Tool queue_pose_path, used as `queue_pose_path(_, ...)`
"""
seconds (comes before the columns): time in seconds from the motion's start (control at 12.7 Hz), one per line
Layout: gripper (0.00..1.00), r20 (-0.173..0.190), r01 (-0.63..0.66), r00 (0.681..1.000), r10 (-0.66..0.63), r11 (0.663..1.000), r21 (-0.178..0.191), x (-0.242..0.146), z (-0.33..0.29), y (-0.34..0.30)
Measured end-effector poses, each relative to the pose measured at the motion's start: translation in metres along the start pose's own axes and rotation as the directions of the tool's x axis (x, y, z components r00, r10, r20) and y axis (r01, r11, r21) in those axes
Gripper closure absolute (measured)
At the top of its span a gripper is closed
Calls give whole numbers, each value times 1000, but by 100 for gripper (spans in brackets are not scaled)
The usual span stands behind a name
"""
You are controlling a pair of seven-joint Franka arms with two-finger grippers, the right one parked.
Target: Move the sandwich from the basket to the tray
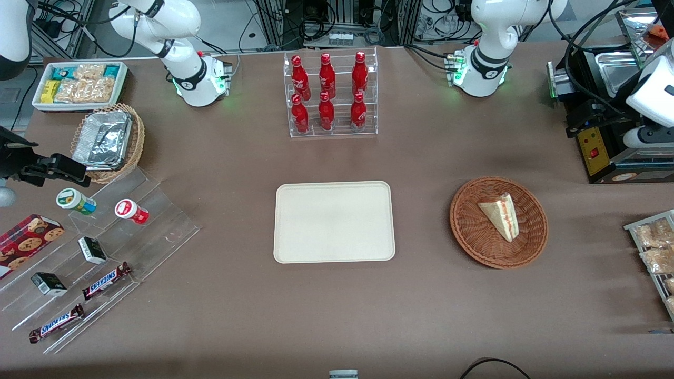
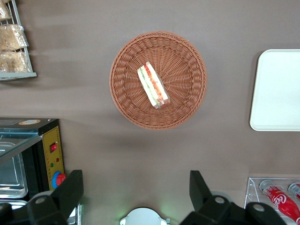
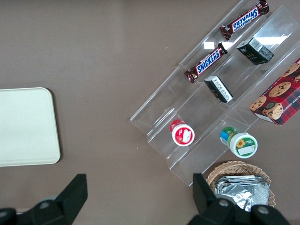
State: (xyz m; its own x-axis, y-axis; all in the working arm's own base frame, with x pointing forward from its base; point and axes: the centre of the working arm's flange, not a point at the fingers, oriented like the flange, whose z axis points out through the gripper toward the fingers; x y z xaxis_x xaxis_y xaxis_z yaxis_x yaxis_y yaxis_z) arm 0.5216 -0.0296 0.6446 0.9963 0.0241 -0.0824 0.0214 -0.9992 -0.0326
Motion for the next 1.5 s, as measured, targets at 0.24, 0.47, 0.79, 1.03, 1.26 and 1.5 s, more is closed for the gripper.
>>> queue_pose_path(0.24, 0, -2, 0, 1000, 0, 1000, 0, -1, -1, 0)
queue_pose_path(0.47, 0, 27, 0, 1000, 0, 1000, 5, 2, 15, 0)
queue_pose_path(0.79, 0, 43, 25, 999, -25, 1000, 7, 19, 91, -9)
queue_pose_path(1.03, 0, 22, 112, 993, -113, 994, 4, 24, 147, -18)
queue_pose_path(1.26, 0, -22, 199, 980, -200, 980, -7, 24, 200, -16)
queue_pose_path(1.5, 0, -46, 300, 953, -301, 954, -20, 20, 241, -14)
